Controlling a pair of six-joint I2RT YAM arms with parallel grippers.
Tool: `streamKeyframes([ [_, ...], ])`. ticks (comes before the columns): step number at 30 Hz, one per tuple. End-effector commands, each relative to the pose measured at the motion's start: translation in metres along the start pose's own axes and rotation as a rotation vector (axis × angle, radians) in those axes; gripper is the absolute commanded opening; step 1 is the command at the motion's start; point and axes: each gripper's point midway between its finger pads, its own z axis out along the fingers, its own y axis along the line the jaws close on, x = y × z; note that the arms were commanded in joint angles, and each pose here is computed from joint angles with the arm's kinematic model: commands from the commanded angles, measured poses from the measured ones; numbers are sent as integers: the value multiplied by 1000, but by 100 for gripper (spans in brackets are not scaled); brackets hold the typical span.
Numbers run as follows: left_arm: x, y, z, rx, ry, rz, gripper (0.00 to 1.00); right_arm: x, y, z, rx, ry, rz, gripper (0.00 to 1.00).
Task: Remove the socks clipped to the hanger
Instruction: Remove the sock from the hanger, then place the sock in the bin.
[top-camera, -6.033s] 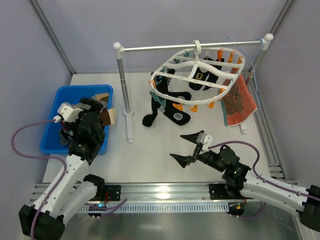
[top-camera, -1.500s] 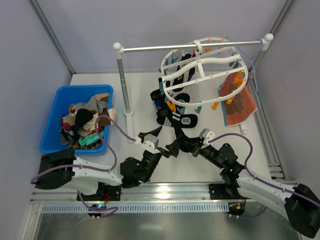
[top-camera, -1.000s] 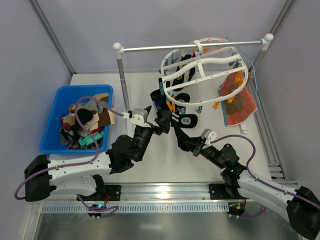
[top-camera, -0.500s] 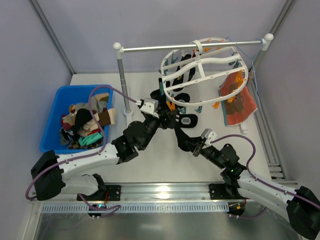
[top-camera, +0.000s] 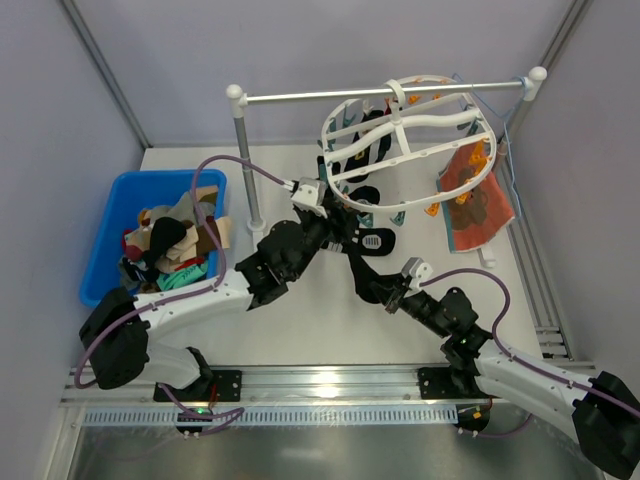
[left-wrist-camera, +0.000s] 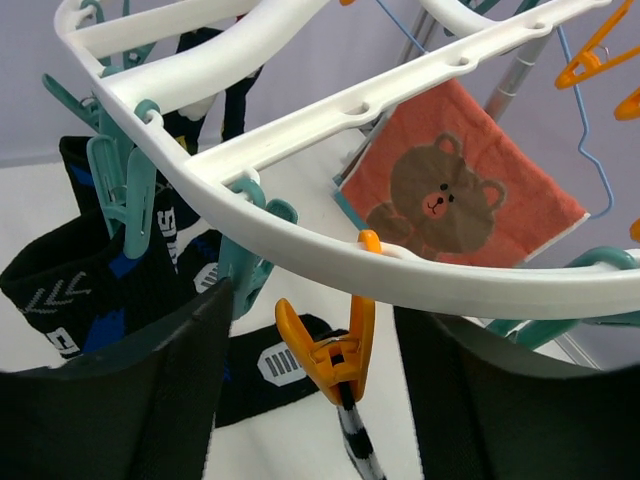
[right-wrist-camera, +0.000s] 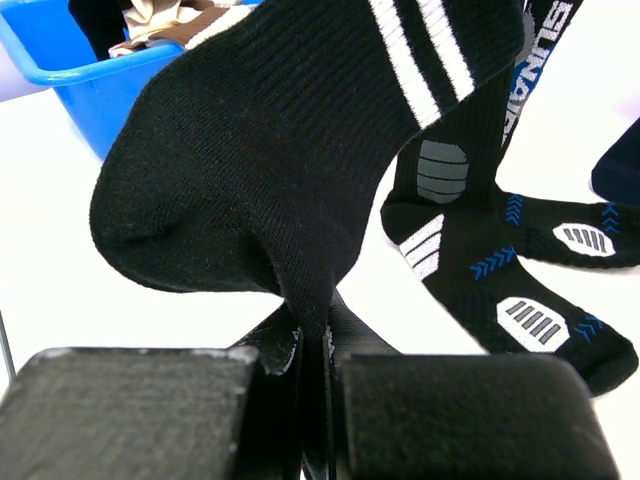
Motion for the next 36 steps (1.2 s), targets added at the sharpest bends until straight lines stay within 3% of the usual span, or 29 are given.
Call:
streamKeyframes([
  [1,-15,-10,6,33,-27,-37,61,2,2,-2,-10,-12,1,4],
  [3,-16,-10,6,34,-36,-40,52,2,2,-2,-10,-12,1,4],
  [7,-16,-8,7,30,-50,-41,12,4,2,-1,-11,-6,0,4],
  [9,-14,-5,6,18,-55,-36,2,4,3,-1,-12,-1,1,4],
  [17,-16,2,2,-2,-78,-32,1,10,3,3,-16,31,1,4],
  [20,-11,7,-1,-15,-76,-30,17,9,3,3,-20,28,1,4],
  [21,-11,9,-2,-23,-79,-33,30,10,4,3,-26,29,1,4],
  [26,0,19,-13,-43,-63,-27,69,3,10,4,-55,18,1,4],
  [27,-1,21,-16,-45,-69,-31,81,4,10,4,-56,24,2,4],
  [32,0,33,-38,-52,-93,-33,92,-12,18,11,-98,5,7,4],
  [33,14,41,-46,-56,-76,-21,100,-12,20,12,-110,10,7,4],
  [36,4,40,-68,1,-111,-27,100,-19,22,19,-119,17,9,4],
])
